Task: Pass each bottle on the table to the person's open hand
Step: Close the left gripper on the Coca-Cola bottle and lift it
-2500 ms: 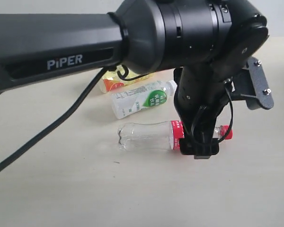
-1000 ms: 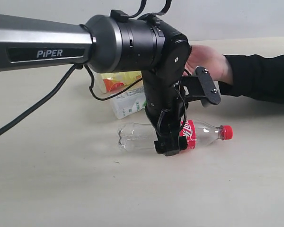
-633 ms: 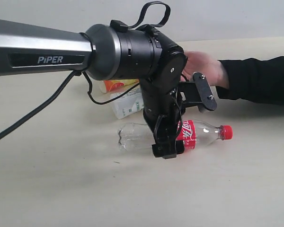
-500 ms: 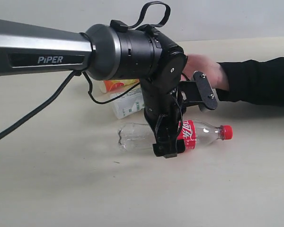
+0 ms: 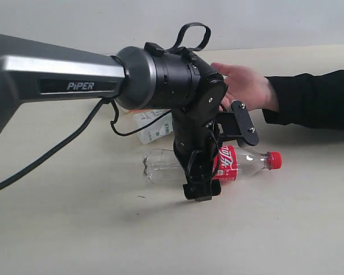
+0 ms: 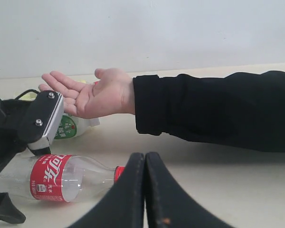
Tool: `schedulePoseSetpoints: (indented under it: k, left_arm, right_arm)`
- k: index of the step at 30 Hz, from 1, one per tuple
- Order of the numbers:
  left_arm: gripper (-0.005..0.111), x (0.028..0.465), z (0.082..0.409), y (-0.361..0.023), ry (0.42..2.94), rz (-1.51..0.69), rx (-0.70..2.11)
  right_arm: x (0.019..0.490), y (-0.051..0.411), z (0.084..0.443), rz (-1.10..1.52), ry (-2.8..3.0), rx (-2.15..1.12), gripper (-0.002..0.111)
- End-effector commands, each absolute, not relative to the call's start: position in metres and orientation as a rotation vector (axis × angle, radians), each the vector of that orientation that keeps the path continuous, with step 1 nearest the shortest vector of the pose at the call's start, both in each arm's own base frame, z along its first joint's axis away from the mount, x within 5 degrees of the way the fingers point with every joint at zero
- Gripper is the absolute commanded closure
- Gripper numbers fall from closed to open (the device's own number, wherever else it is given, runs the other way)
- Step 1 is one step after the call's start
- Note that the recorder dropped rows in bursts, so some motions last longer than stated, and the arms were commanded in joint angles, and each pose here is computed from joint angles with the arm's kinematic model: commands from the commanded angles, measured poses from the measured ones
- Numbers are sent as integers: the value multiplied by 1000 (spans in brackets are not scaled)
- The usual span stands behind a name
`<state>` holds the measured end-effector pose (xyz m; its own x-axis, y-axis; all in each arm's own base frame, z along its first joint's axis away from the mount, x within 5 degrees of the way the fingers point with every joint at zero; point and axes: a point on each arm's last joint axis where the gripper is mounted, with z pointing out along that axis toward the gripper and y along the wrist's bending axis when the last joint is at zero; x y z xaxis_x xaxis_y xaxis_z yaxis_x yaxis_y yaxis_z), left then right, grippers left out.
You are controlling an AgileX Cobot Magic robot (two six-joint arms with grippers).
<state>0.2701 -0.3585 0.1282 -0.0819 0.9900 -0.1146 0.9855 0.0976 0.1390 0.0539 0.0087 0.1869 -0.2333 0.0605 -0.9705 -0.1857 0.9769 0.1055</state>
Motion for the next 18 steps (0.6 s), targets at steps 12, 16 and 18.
schedulePoseSetpoints:
  k: [12, 16, 18]
  left_arm:
    - [70, 271, 122, -356, 2224, 64, 1990]
    - [107, 269, 121, -353, 2254, 79, 2011]
    - [107, 267, 121, -352, 2273, 90, 2029]
  right_arm:
    - [54, 9, 186, 226, 1784, -105, 108]
    - [54, 9, 186, 226, 1784, -105, 108]
    - [54, 9, 186, 226, 1784, -105, 108]
